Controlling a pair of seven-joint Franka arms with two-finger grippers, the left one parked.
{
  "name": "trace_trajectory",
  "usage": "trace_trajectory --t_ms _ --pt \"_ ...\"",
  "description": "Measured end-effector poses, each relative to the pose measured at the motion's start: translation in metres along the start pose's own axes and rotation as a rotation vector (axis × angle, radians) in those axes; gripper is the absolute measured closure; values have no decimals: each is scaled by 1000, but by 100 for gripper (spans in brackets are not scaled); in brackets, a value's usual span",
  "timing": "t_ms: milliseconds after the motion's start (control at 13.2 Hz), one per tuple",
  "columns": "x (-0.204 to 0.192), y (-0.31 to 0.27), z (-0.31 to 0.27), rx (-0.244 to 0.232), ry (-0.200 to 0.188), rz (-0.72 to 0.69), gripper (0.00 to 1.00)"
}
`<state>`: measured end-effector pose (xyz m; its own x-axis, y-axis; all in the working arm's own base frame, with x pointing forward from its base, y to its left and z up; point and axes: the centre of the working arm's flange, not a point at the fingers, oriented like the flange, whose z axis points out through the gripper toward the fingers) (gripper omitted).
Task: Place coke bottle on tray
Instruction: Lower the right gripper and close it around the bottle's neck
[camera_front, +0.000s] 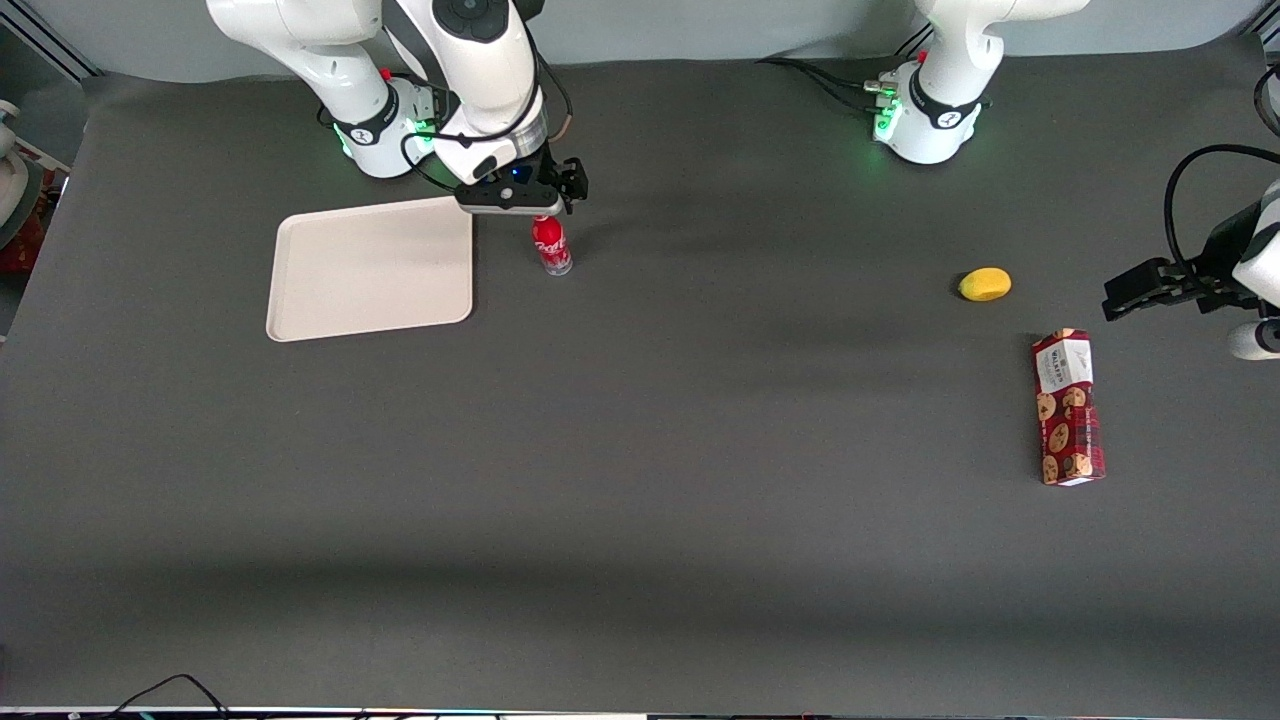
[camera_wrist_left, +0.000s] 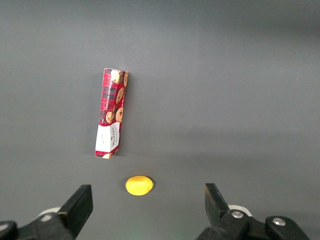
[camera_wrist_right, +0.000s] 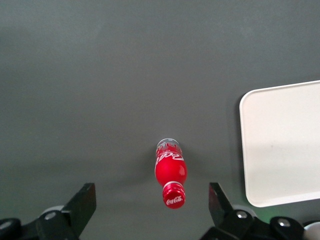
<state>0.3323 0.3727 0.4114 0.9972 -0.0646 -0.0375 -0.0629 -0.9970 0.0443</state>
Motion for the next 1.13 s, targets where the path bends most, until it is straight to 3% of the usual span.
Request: trace_trajectory --t_ms 454,1134 --pt "-27 3 57 9 45 -34 0" --pt "-49 17 99 -23 35 -55 0"
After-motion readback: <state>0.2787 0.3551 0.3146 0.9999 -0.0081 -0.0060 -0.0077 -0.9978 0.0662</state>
